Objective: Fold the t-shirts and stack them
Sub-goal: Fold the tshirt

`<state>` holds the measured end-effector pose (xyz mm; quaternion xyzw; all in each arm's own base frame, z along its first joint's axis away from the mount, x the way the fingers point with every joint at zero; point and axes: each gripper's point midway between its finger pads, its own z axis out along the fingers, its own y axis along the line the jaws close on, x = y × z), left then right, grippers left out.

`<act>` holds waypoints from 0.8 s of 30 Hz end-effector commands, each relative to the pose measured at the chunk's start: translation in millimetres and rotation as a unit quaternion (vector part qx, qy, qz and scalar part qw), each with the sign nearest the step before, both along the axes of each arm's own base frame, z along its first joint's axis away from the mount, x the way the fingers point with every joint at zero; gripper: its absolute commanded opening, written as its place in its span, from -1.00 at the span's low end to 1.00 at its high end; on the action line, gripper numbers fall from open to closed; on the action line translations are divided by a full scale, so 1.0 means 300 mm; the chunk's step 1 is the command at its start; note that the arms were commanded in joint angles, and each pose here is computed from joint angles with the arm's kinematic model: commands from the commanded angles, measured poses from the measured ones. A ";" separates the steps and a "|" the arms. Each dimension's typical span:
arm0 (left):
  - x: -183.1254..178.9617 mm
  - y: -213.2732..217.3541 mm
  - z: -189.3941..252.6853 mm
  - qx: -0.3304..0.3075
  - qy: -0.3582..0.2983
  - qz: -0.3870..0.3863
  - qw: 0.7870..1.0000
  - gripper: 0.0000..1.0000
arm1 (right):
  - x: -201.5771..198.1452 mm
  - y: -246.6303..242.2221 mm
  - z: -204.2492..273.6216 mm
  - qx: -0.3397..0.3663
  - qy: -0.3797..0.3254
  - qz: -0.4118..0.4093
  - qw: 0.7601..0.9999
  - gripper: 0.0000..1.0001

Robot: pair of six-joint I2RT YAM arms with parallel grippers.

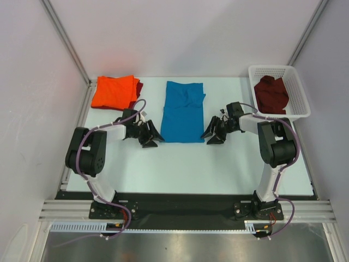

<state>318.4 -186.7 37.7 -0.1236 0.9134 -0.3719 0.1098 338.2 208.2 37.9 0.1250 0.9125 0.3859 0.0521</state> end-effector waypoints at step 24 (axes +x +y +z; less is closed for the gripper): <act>0.112 0.030 -0.092 0.025 0.015 0.025 0.999 -0.05 | 0.043 0.027 -0.031 -0.016 -0.005 -0.007 1.000 0.04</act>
